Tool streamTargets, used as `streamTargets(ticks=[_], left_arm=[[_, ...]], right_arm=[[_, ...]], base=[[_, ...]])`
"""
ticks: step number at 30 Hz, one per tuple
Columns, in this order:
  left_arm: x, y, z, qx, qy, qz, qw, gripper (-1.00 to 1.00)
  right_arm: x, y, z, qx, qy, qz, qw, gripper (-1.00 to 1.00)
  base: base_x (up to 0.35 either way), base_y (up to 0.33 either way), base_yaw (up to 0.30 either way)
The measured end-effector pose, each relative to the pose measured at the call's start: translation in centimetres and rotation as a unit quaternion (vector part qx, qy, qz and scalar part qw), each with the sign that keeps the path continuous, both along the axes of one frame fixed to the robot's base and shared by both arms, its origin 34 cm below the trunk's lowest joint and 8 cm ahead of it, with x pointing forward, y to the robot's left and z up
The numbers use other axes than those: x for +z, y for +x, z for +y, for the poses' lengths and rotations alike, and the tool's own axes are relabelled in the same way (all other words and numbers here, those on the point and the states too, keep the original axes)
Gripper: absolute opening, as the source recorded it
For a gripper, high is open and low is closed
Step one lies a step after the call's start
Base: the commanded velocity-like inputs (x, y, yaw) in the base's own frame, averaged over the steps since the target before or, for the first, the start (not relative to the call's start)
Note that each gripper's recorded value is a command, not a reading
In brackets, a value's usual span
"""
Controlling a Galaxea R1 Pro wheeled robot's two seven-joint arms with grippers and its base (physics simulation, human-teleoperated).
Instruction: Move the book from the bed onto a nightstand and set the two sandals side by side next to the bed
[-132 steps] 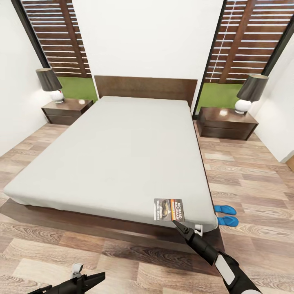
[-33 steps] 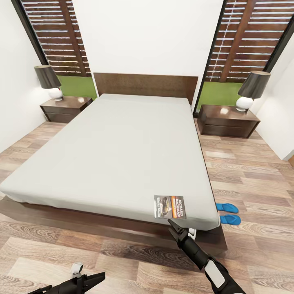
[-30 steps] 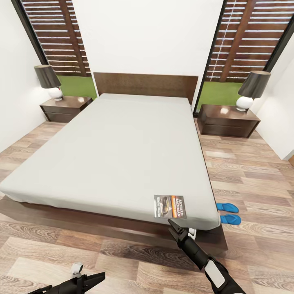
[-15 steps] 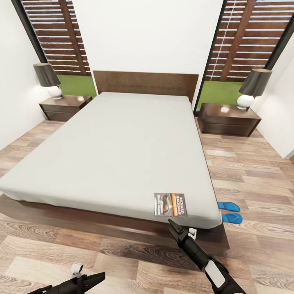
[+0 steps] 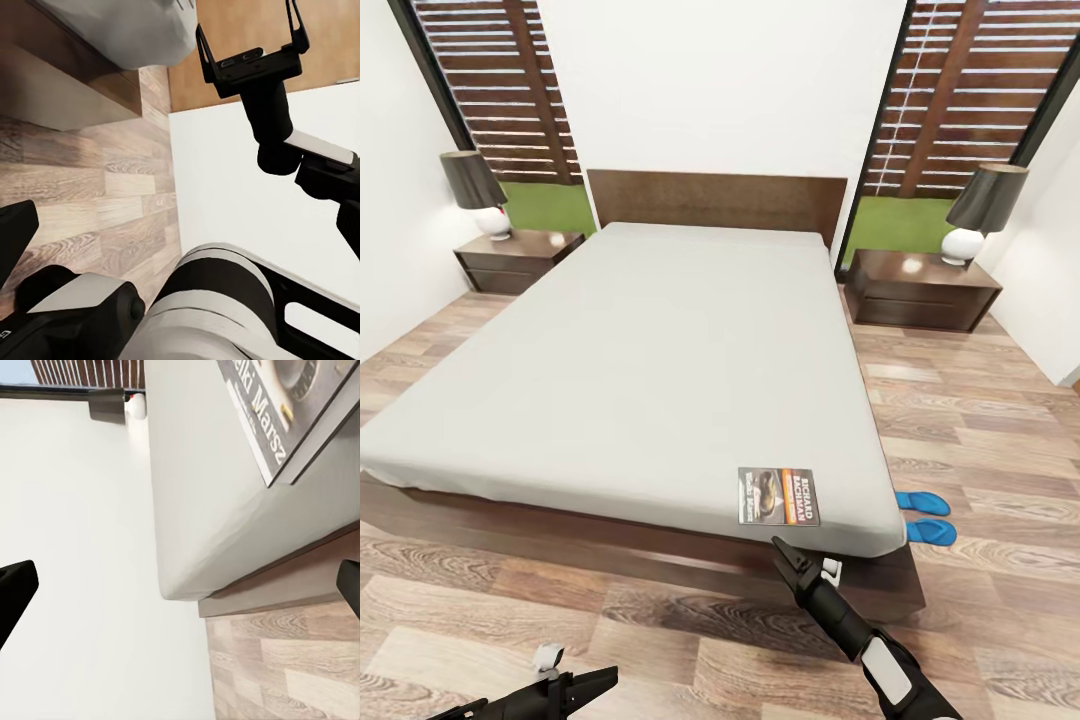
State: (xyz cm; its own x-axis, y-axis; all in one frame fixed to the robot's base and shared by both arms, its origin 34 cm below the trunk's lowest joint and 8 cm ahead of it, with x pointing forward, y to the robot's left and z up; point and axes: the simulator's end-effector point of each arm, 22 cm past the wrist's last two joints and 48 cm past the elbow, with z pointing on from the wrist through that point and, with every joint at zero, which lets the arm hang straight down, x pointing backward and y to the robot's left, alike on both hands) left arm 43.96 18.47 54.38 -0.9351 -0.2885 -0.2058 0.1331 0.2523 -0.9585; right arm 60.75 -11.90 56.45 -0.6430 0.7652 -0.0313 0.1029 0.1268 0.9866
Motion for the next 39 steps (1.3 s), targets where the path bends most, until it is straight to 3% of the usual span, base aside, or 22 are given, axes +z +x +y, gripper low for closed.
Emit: streamTargets(ticks=[23,39], left_arm=[[0.0,0.0,0.0,0.0,0.0,0.0,1.0,1.0],[-0.01,0.02,0.1,0.001,0.0,0.001,1.0,1.0]], right_arm=[[0.0,0.0,0.01,0.0,0.0,0.0,1.0,1.0],[0.0,0.0,0.01,0.0,0.0,0.0,1.0,1.0]], base=[[0.041,0.0,0.0],[0.061,0.086,0.0]])
